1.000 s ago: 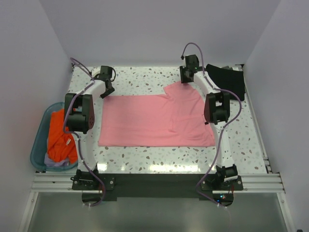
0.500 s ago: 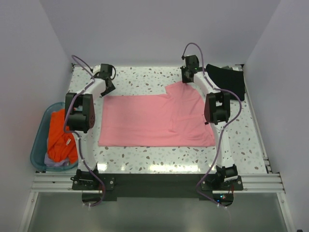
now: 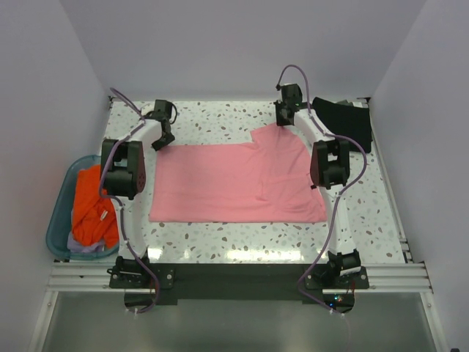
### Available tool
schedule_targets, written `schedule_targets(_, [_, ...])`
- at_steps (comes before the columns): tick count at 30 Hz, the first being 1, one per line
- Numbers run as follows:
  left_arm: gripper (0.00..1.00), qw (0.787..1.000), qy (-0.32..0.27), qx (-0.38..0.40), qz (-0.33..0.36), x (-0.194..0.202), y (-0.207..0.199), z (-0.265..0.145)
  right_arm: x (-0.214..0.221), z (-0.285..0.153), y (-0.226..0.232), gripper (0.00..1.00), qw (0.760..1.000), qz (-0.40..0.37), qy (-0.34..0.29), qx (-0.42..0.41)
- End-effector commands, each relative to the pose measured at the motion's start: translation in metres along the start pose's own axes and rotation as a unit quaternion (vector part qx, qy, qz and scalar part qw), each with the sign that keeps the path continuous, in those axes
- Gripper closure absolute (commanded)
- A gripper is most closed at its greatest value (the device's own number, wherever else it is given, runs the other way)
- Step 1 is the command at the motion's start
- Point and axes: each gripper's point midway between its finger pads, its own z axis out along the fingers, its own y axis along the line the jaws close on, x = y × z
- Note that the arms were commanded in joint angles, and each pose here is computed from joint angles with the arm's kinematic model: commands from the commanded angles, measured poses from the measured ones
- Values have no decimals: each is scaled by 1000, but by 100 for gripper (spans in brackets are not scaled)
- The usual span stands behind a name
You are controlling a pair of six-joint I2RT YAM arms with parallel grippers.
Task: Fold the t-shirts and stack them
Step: Fold the tshirt
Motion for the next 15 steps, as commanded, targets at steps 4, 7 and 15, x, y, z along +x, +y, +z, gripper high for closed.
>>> schedule_targets(4, [61,1000,-5,-21,-17,-2,3,3,-21,-18,-2,94,1000,13,-25,0])
schedule_targets(7, [69,1000,-4,-21,-15,0,3,6,-22,-20,0,94,999,17,-27,-7])
schedule_targets(15, [100,999,-20,-4,-26,-14,-5,5,-44,-35,1,100,997,44,-62,-13])
